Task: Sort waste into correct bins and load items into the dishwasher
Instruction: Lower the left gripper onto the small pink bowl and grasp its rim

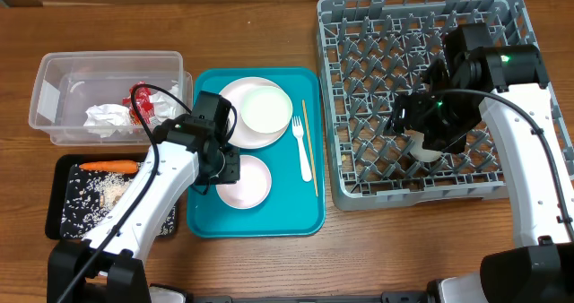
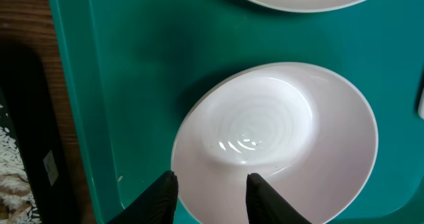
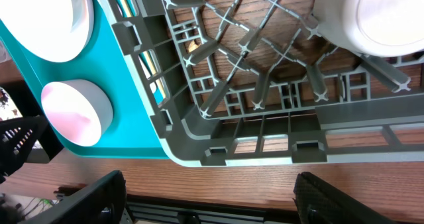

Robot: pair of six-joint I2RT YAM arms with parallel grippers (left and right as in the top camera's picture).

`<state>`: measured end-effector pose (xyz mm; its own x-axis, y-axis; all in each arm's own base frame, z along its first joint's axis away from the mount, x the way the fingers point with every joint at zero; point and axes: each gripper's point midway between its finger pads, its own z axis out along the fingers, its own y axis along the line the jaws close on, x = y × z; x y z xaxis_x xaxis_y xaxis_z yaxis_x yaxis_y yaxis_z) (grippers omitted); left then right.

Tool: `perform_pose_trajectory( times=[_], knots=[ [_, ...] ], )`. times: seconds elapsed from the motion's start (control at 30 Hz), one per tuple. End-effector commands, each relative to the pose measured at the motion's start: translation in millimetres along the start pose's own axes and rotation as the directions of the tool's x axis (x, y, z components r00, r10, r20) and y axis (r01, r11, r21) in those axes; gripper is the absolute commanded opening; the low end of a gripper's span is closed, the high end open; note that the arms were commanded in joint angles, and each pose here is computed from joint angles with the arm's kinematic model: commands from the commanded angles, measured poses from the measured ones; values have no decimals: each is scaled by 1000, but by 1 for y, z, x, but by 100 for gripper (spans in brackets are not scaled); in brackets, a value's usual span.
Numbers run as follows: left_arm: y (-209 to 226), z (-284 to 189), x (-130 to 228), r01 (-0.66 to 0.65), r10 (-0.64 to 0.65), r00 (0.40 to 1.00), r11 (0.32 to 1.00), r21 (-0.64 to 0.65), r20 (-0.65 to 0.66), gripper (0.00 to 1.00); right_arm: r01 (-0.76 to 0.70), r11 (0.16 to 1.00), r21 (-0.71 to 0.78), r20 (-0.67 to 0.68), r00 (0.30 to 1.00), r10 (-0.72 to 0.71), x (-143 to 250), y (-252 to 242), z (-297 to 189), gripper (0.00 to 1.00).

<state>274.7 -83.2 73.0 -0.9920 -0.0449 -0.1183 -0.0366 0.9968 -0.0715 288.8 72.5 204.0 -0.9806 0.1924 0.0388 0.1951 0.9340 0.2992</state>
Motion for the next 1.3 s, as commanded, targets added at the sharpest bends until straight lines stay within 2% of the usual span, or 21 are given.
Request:
perform_pose_trajectory(
  times=[0.0, 0.17, 0.97, 1.07, 1.13, 1.27],
  knots=[
    [2, -4, -3, -15, 15, 1000, 1000, -25, 10, 36, 14, 1000, 2, 12, 1000, -14, 0, 2, -2, 84],
    [17, -4, -2, -14, 15, 1000, 994, -109, 10, 36, 14, 1000, 2, 12, 1000, -14, 0, 2, -2, 84],
    [17, 35, 24, -4, 3, 1000, 998, -64, -29, 36, 9, 1000, 20, 1, 1000, -9, 0, -4, 5, 84],
    [17, 36, 24, -4, 3, 1000, 998, -64, -26, 31, 9, 1000, 21, -1, 1000, -9, 0, -4, 7, 84],
    [16, 36, 23, -4, 3, 1000, 998, -61, -21, 23, 9, 1000, 20, 1, 1000, -9, 0, -4, 7, 84],
    [16, 36, 21, -4, 3, 1000, 998, -60, -13, 22, 10, 1000, 20, 2, 1000, -10, 0, -4, 7, 84]
  ],
)
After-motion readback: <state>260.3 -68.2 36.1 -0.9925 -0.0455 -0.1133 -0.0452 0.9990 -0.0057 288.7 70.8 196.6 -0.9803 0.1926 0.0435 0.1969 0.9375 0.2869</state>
